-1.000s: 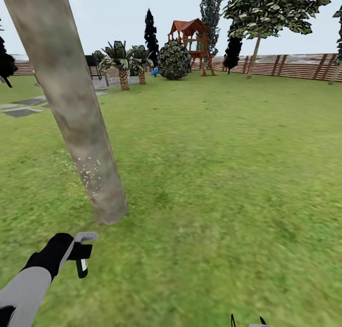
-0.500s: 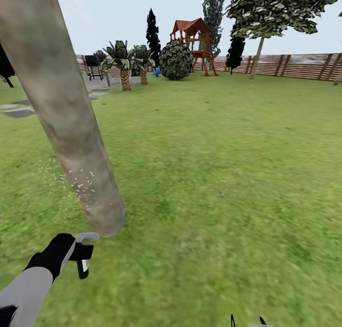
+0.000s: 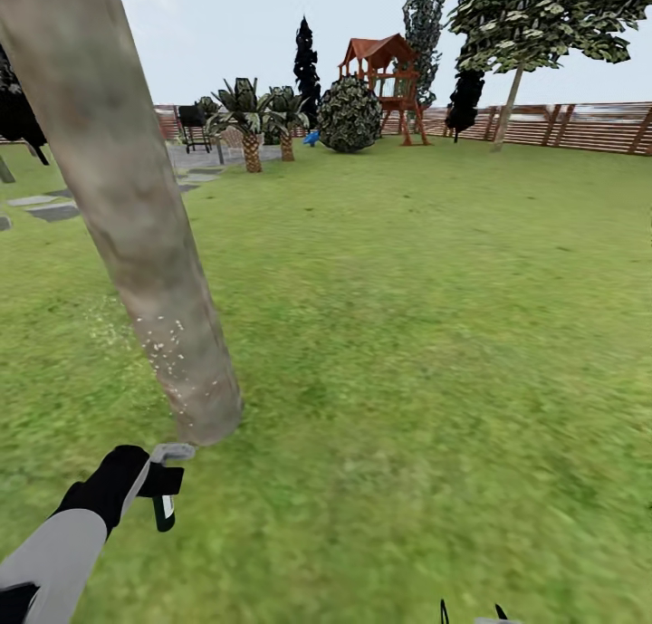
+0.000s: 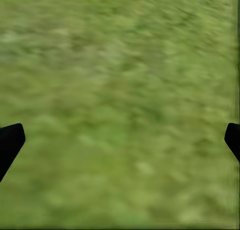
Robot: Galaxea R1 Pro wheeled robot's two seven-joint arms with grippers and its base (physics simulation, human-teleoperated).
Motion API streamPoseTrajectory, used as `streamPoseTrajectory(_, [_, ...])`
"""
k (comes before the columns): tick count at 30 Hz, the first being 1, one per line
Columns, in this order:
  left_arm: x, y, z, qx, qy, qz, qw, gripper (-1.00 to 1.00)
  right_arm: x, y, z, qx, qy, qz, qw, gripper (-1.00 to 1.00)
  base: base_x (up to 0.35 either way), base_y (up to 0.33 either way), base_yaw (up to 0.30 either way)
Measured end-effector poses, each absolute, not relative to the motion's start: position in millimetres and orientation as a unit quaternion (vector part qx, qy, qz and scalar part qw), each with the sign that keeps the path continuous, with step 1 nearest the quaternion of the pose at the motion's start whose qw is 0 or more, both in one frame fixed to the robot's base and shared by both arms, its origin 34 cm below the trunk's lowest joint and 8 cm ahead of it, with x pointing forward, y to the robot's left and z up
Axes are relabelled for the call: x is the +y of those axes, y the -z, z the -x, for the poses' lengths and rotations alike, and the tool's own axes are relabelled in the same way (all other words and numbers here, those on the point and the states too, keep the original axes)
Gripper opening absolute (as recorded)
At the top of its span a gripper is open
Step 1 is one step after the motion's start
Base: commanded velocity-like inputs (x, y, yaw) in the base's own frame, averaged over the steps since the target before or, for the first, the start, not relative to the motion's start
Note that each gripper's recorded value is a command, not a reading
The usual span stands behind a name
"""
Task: In the garden, pick up the pesticide atomizer on the floor and spray pesticide onto both trees until each tree trunk is fully covered.
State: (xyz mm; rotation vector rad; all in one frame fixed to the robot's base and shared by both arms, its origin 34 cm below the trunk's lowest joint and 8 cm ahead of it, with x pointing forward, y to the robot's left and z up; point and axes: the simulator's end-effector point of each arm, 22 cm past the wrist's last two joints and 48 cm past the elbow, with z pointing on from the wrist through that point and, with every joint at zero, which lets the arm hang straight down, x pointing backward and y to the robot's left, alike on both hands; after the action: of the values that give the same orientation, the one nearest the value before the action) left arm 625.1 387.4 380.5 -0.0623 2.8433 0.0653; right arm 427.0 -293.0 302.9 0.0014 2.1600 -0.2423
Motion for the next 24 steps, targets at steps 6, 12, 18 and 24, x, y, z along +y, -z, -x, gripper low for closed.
streamPoseTrajectory(6, [387.2, -380.6, -625.0, 0.989, -0.023, 0.021, 0.147, -1.00, -292.1, -302.8, -427.0, 0.880, 0.098, -0.001, 0.465, 1.00, 0.119, -0.259, 0.151])
streamPoseTrajectory(12, [387.4, -382.1, -626.8, 0.988, -0.023, 0.021, 0.150, -1.00, -292.6, -302.9, -427.0, 0.880, 0.098, -0.001, 0.465, 1.00, 0.191, -0.231, 0.173])
streamPoseTrajectory(18, [386.7, -382.9, -628.0, 0.988, -0.022, 0.022, 0.152, -1.00, -292.1, -302.8, -427.0, 0.880, 0.098, -0.001, 0.465, 1.00, 0.173, -0.230, 0.004])
streamPoseTrajectory(24, [386.5, -383.6, -628.9, 0.988, -0.022, 0.022, 0.153, -1.00, -291.9, -302.8, -427.1, 0.880, 0.098, -0.001, 0.465, 1.00, 0.149, -0.242, 0.175])
